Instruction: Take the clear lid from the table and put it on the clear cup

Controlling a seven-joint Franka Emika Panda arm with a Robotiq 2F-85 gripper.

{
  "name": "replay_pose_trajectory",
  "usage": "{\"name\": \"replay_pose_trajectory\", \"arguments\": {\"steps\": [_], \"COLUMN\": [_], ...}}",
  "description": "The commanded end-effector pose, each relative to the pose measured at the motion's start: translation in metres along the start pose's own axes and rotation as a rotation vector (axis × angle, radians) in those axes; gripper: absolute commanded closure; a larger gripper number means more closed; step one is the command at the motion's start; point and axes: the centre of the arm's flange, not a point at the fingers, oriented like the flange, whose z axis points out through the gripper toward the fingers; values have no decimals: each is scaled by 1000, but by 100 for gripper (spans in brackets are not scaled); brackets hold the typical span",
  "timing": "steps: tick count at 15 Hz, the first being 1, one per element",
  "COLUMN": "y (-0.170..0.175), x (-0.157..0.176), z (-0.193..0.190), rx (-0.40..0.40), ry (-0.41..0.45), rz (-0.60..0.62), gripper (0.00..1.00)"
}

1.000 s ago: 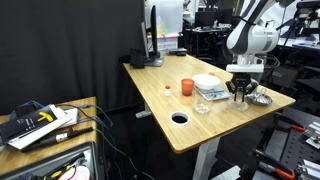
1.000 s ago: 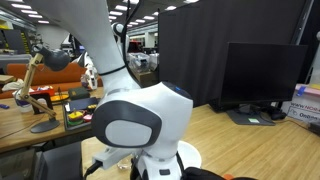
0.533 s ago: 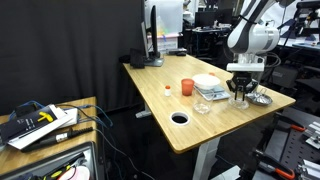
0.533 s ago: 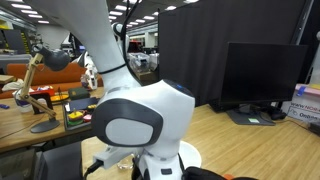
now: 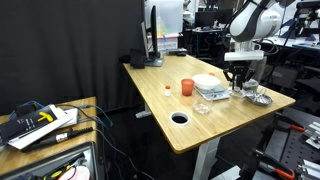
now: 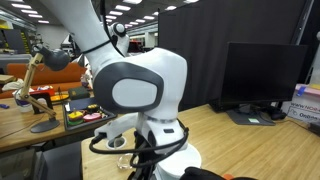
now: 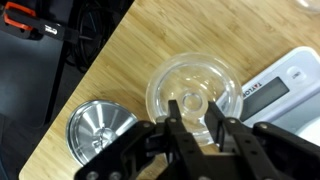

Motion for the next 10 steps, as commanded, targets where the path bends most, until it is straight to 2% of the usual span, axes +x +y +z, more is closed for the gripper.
{"name": "replay_pose_trajectory", "arguments": {"steps": [1, 10], "y": [-3, -45], "x": [-20, -79], "z": [-36, -115], "rx": [-6, 28], "ry": [10, 75], "rz": [-46, -162], "gripper": [92, 92]}}
